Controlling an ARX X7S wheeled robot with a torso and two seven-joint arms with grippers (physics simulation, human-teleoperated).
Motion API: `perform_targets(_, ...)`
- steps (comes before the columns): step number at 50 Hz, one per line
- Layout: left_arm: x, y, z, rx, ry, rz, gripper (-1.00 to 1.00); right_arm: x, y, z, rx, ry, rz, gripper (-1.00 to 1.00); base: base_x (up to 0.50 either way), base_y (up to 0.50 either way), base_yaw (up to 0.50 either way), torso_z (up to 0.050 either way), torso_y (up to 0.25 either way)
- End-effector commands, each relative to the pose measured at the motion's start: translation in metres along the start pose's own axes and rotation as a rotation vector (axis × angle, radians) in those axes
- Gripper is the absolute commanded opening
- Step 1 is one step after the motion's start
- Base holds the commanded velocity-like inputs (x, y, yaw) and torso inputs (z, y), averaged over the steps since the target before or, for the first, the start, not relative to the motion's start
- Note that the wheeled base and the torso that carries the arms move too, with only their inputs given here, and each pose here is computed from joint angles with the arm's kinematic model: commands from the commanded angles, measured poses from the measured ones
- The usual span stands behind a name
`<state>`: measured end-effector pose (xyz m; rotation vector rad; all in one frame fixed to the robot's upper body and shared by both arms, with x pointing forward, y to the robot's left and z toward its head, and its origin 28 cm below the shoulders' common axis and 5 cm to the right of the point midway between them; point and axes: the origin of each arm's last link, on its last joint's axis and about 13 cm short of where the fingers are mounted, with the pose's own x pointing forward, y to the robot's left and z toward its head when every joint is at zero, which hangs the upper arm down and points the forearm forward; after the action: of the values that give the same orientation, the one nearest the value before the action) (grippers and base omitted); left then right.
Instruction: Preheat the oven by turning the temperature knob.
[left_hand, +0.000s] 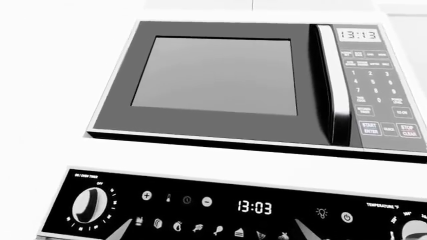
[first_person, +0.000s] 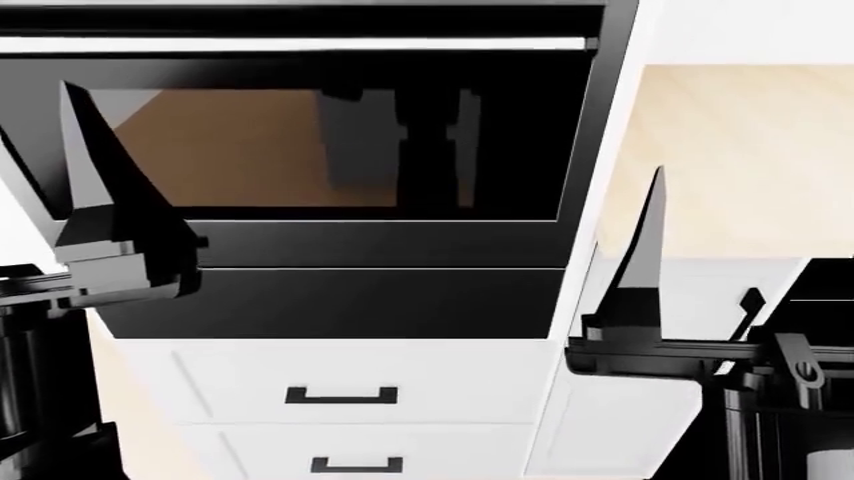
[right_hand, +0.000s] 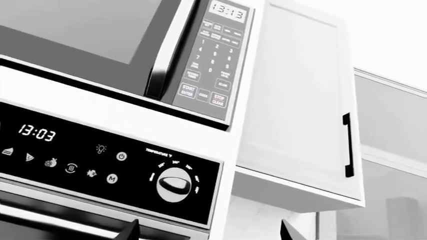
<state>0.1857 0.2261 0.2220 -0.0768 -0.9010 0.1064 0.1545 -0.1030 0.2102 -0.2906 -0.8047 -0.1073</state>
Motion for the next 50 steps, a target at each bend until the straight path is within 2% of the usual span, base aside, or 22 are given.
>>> perform_targets(1, -0.0007, 0.0001, 0.0021, -0.004, -0.001, -0.003, 1.0, -0.0007, 0.0005, 0.0, 0.007, 0.001, 0.002, 1.0, 0.2, 0.0, 0.0, 0.0, 0.0)
perform_targets(4, -0.0002, 0.0, 0.0015, -0.004, -0.002, -0.002, 1.0, -0.0029, 0.0025, 0.0006, 0.035, -0.006, 0.048, 1.0, 0.07, 0.0, 0.0, 0.0, 0.0)
perform_targets(10, 0.0007, 0.0007, 0.002, -0.007, -0.005, 0.004, 1.0, -0.0033, 0.004, 0.001, 0.026, -0.004, 0.057, 1.0, 0.0, 0.0, 0.0, 0.0, 0.0)
perform_targets(14, -0.0039, -0.0004, 0.0036, -0.061, -0.016, -0.069, 1.0, -0.0031, 0.0046, 0.0011, 0.03, -0.004, 0.06, 1.0, 0.0, 0.0, 0.0, 0.013, 0.0)
perform_targets(50, -0.004, 0.0001, 0.0082, -0.045, -0.033, -0.064, 1.0, -0.0043, 0.0061, 0.0032, 0.018, -0.025, 0.065, 1.0, 0.0, 0.0, 0.0, 0.049, 0.005)
